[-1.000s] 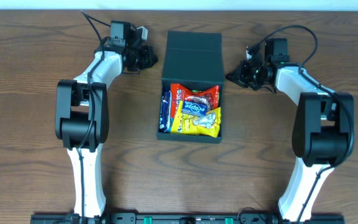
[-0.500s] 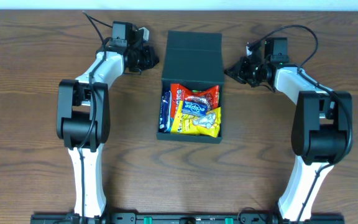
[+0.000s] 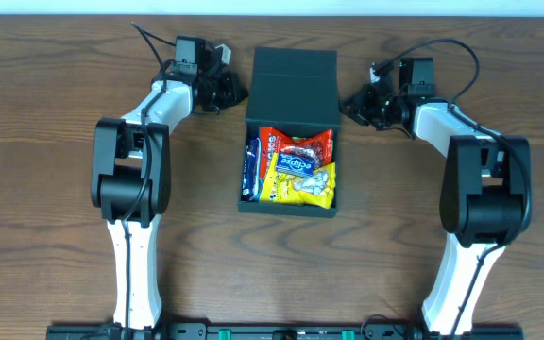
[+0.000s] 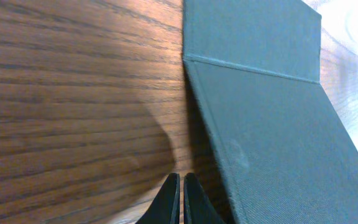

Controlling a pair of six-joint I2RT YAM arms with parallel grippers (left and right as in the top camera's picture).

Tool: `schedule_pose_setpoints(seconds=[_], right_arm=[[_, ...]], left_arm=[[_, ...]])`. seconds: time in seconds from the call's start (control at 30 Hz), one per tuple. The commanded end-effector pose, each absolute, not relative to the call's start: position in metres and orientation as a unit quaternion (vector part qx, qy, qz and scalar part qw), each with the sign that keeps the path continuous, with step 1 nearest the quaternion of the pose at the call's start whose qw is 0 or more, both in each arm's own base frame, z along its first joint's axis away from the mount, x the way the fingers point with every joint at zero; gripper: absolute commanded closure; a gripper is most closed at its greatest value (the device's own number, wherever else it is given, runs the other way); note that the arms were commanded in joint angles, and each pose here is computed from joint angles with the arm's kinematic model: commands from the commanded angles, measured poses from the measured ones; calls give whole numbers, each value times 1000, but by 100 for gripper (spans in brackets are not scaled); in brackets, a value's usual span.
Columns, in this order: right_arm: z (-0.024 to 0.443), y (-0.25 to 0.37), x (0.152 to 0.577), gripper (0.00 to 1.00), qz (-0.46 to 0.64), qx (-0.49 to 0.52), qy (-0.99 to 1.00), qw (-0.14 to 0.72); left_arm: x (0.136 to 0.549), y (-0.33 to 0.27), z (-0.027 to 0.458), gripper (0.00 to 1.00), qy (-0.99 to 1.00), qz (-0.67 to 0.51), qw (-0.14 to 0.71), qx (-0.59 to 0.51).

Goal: Pack container
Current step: 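Grip the box lid with both grippers and lift it upright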

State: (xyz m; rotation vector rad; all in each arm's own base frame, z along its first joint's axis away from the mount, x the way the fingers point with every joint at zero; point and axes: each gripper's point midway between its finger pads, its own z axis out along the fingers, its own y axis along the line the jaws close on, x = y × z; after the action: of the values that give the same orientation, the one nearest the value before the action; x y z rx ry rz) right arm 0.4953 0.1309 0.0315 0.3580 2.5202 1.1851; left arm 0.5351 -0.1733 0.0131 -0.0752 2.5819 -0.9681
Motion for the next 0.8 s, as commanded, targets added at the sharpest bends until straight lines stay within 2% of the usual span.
schedule_pose_setpoints(seconds=[0.0,0.6,0.77], right_arm=[[38,147,493,99,447,109,874,154],[79,168,492,99,541,12,822,181],[80,166,492,99,543,12,820,182]], left_arm=[[537,-182,19,95,913,-361,189,-18],[547,-186,58,95,884,-421,203,6],[546,-182,68,95,871,-448,202,13]])
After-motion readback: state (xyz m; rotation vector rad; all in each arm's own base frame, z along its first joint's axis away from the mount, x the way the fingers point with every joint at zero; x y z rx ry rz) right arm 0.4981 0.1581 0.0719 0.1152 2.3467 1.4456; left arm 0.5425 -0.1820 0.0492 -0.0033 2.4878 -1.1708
